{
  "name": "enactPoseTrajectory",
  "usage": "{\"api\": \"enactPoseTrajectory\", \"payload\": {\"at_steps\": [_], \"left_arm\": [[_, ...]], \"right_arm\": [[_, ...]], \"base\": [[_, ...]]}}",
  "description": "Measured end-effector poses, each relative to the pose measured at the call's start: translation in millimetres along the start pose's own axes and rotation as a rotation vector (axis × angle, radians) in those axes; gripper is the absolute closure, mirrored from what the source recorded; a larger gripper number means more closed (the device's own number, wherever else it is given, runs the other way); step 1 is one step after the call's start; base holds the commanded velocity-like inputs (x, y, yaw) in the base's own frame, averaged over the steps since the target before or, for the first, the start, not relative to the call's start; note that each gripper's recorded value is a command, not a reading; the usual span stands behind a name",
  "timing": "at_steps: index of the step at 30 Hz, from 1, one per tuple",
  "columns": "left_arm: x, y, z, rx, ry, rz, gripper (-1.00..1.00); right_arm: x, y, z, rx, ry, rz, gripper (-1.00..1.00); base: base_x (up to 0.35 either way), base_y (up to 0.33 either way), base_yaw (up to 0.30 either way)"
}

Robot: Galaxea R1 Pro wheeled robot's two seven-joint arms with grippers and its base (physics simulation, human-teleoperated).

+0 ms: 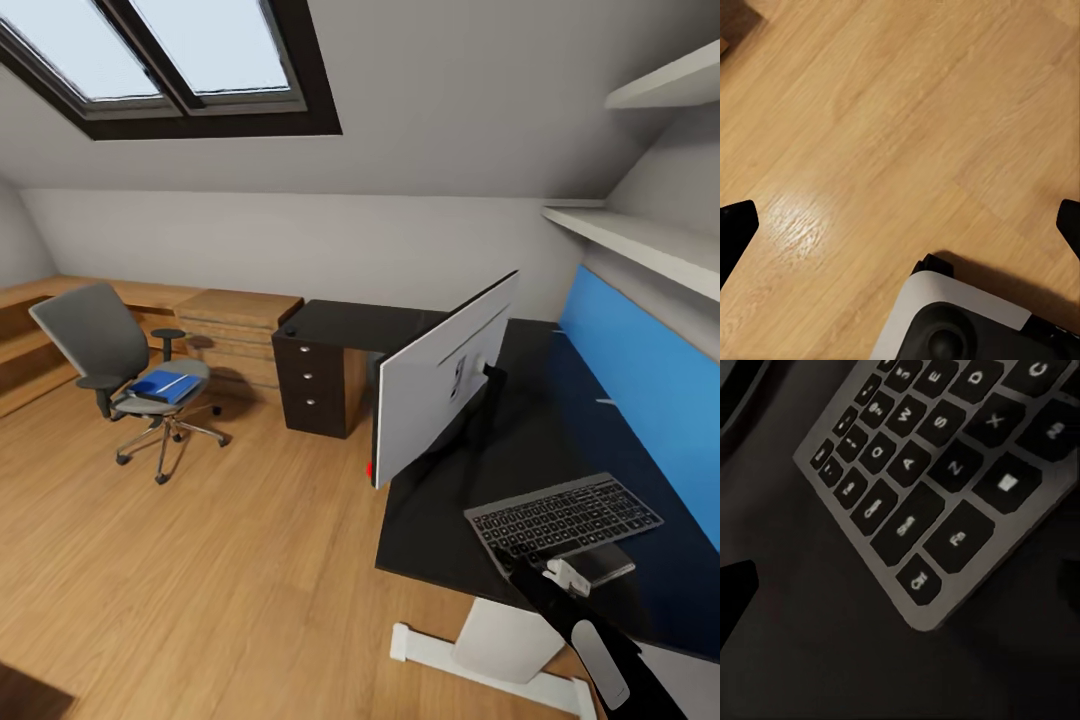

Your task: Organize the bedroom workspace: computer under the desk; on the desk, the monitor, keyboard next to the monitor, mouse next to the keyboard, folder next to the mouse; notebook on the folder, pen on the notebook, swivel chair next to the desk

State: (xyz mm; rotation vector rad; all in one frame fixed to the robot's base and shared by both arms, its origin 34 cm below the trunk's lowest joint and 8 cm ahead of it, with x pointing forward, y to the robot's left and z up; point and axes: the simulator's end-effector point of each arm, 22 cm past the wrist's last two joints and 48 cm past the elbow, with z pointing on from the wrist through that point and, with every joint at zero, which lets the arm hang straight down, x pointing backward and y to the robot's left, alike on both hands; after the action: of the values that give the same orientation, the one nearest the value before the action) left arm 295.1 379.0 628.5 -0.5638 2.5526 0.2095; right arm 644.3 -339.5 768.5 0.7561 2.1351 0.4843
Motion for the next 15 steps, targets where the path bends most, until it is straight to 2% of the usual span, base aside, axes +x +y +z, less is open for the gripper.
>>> {"api": "enactPoseTrajectory", "payload": {"at_steps": [7,15], "left_arm": [[0.2,0.1,0.0,0.000,0.001,0.000,-1.00],[0.5,-0.8,-0.3,0.001,0.000,0.000,-1.00]], "right_arm": [[0.4,0.4,0.0,-0.001,0.000,0.000,-1.00],[0.2,0.4,-0.2,-0.001,0.000,0.000,-1.00]], "base": [[0.091,0.055,0.000],[0.208,0.003,0.000]]}}
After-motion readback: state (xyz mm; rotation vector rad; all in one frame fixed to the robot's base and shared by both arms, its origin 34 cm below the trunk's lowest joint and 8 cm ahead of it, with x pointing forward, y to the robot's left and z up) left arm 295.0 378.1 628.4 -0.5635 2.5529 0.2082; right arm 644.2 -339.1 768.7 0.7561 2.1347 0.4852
